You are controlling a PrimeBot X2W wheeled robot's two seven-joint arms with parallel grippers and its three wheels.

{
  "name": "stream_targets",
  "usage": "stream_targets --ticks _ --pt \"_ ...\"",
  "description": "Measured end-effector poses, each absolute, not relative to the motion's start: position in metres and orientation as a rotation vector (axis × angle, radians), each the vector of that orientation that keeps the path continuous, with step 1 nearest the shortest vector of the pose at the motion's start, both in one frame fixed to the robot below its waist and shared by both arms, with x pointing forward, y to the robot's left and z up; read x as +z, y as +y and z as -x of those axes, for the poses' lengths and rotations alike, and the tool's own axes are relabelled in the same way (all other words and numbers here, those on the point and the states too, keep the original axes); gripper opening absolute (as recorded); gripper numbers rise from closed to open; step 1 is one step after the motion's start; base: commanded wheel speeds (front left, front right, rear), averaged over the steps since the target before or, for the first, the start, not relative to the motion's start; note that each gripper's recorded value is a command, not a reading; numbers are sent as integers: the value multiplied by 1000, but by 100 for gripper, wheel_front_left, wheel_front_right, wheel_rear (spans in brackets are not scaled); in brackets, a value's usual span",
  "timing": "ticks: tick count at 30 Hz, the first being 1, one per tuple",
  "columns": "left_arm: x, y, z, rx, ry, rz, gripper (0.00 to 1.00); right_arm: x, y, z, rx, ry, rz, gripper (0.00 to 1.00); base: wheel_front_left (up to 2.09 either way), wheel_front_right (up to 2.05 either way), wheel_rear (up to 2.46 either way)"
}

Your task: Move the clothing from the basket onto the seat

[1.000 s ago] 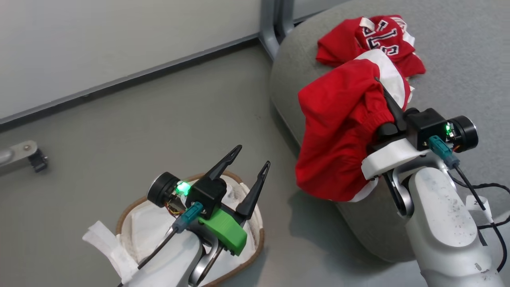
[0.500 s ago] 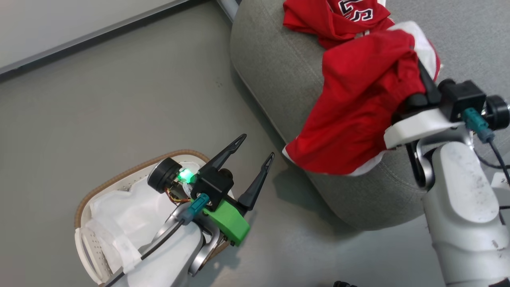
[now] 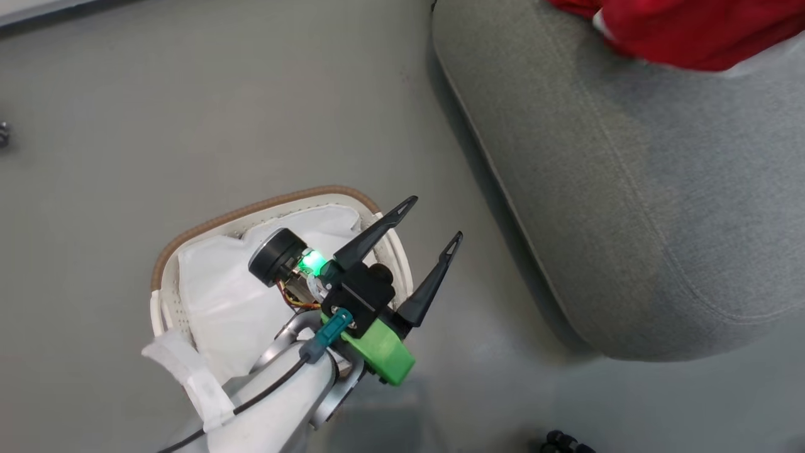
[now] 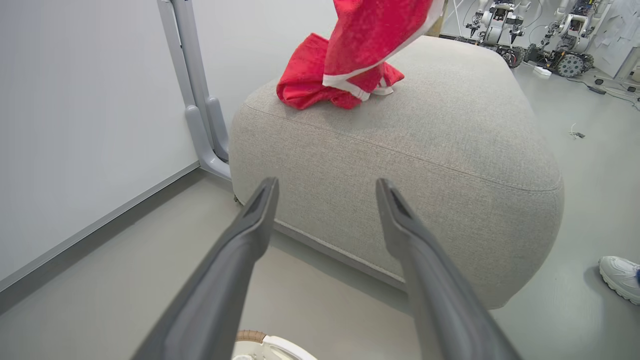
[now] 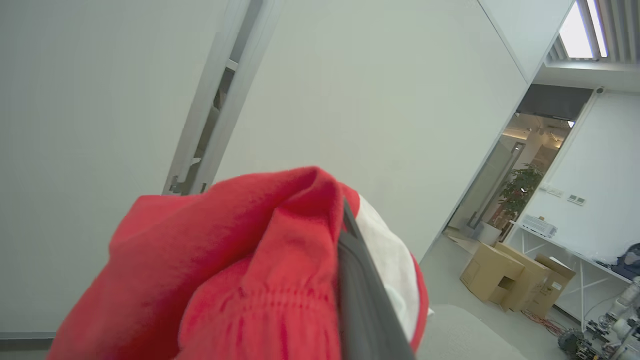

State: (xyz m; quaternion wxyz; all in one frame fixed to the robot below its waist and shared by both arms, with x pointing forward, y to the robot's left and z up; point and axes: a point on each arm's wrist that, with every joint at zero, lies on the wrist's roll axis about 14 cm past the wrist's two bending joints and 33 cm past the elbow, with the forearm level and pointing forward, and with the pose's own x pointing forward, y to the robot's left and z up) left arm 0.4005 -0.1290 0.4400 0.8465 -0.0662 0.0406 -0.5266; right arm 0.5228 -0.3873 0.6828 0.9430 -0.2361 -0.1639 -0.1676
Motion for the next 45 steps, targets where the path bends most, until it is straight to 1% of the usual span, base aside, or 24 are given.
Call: stream_targets --ticks 3,8,11,14,18,22,23,24,25,31,35,45 --pt "437 -124 -405 -1103 82 140 100 691 -402 -539 -375 -327 494 0 0 0 0" --pt "431 -112 -415 -1071 81 138 100 661 -430 -560 -431 -223 480 0 0 0 0" --pt "421 -103 -420 -1047 99 135 100 622 -436 -575 -430 -130 482 0 0 0 0" --pt "408 -93 -424 -1017 128 131 100 571 -441 -585 -424 -26 457 0 0 0 0" --pt "387 -79 -431 -980 173 120 100 504 -445 -585 -418 106 433 0 0 0 0" --pt "367 -72 -431 -963 219 122 100 442 -430 -585 -379 217 396 0 0 0 0" --pt "364 -71 -431 -963 228 123 100 434 -431 -583 -380 229 395 13 0 0 0" --pt "361 -71 -431 -963 233 125 100 431 -433 -581 -385 235 396 37 0 0 0" --pt "359 -72 -431 -964 238 125 100 430 -435 -580 -390 237 397 100 0 0 0" --pt "359 -77 -431 -979 236 125 100 434 -442 -568 -417 233 394 100 0 0 0" --pt "365 -80 -431 -994 223 116 100 434 -435 -555 -415 223 366 100 0 0 0" --pt "392 -80 -442 -957 168 116 100 437 -407 -501 -396 193 306 100 0 0 0"
